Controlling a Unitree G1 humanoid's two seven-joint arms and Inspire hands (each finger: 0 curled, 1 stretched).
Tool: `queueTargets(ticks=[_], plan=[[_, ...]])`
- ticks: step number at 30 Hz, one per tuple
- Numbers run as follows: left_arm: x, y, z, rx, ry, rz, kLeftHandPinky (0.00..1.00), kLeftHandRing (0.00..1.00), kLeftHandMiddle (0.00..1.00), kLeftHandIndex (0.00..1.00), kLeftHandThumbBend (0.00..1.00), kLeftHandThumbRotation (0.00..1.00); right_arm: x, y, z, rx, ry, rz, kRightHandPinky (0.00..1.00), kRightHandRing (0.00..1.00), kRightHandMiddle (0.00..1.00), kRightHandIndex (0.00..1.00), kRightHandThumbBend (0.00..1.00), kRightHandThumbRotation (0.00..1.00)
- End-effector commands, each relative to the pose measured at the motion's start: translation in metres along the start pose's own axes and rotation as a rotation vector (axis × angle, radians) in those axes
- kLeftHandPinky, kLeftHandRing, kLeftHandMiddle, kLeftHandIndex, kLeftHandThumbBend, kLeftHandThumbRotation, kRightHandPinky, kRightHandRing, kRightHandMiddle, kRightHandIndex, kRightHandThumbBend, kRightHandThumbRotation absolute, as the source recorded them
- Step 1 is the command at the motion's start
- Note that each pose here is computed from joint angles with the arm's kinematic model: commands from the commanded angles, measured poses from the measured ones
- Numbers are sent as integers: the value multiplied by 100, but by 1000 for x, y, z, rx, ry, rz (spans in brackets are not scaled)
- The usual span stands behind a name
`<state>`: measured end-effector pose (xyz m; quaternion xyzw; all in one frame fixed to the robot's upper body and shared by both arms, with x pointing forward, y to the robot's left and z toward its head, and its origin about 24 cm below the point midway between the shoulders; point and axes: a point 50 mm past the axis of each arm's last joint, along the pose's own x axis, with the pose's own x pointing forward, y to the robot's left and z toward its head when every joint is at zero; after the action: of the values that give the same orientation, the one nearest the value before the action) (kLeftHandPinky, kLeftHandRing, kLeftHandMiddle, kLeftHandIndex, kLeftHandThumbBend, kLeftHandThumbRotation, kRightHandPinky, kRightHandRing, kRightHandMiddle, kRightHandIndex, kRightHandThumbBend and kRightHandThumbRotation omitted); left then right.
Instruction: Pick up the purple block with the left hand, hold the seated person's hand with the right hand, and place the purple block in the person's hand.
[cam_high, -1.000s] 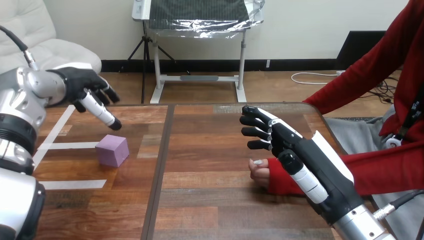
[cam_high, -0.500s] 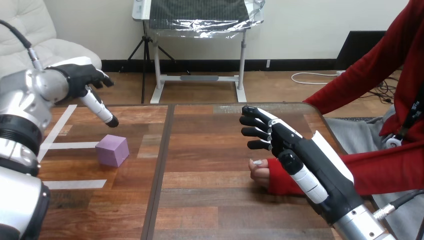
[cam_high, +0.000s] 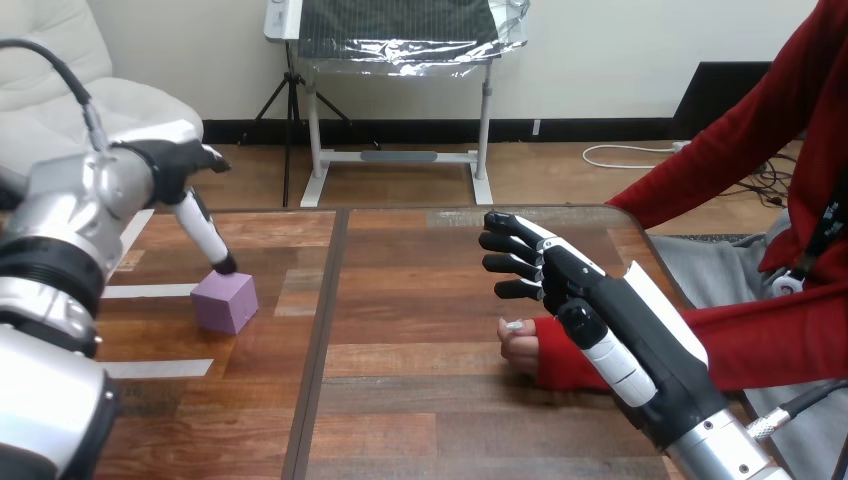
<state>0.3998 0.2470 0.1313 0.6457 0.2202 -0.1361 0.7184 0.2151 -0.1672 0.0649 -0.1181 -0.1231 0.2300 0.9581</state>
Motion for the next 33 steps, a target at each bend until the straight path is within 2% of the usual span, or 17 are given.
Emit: queueTargets(ticks=[1,15,24,33], plan=[[2,1,11,10,3,1,100,100,99,96,99,9,14,-8,21,-43,-109,4,81,87,89,91,100,100],[6,-10,17,60,19,-45,93,100,100,98,100,12,13,-6,21,-33,-104,0,81,87,89,91,100,100],[8,-18,21,121,14,-94,92,100,100,98,98,18,13,-6,22,-35,-105,2,81,87,89,91,100,100],[9,-25,25,128,10,-146,93,100,100,99,96,22,13,-7,21,-34,-109,4,81,87,89,91,100,100]])
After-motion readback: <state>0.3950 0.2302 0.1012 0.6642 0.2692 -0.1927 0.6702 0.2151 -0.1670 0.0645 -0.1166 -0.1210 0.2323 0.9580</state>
